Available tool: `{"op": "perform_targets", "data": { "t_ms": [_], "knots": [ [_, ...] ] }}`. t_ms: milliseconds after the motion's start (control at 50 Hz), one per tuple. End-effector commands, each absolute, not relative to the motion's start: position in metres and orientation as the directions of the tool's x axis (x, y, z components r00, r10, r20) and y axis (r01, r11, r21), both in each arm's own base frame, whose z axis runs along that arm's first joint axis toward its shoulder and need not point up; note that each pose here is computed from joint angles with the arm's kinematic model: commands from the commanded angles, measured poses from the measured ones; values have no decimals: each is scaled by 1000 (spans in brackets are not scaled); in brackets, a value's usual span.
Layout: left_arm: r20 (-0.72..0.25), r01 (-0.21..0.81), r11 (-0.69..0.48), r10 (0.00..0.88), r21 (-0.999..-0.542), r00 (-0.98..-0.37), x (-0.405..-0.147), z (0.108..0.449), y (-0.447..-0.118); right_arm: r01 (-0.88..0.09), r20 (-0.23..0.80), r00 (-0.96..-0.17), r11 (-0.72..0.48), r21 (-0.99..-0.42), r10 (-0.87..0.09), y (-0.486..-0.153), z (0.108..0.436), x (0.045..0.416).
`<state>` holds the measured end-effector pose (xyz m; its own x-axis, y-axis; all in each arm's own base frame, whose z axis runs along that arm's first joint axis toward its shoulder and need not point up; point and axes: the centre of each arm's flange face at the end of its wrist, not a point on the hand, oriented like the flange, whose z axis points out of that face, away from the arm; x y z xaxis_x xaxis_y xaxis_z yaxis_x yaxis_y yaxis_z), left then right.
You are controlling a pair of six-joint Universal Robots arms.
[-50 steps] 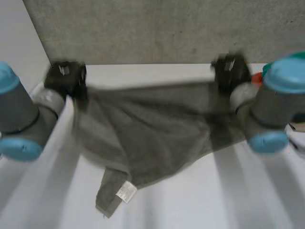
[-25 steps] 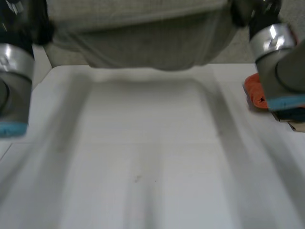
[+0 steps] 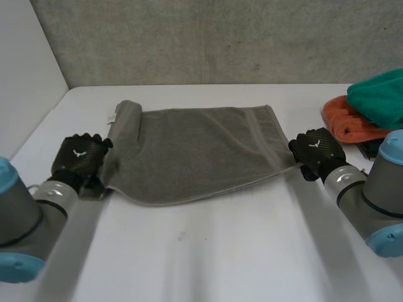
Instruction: Fold the laundry.
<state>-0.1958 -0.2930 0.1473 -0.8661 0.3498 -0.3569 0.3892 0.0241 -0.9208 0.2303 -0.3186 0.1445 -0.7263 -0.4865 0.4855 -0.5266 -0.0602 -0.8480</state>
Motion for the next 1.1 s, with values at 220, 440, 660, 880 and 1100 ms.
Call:
{"op": "perform_targets", "data": {
  "t_ms": [220, 440, 660, 880, 1100],
  "knots": [
    [-182, 283, 208, 401, -936, -898, -131, 148, -323, -518, 478, -731, -60, -853, -486, -320, 143, 228],
    [-98, 244, 267, 462, -932, -881, -155, 133, -321, -536, 487, -714, -56, -843, -504, -316, 136, 232],
    [-77, 196, 245, 422, -950, -903, -183, 131, -320, -553, 503, -703, -58, -831, -503, -314, 134, 230],
    [-184, 264, 194, 355, -945, -917, -195, 114, -330, -554, 505, -704, -59, -831, -499, -315, 137, 229],
    [-295, 342, 141, 274, -929, -915, -191, 110, -345, -542, 498, -718, -58, -838, -487, -316, 145, 226]
  ]
}}
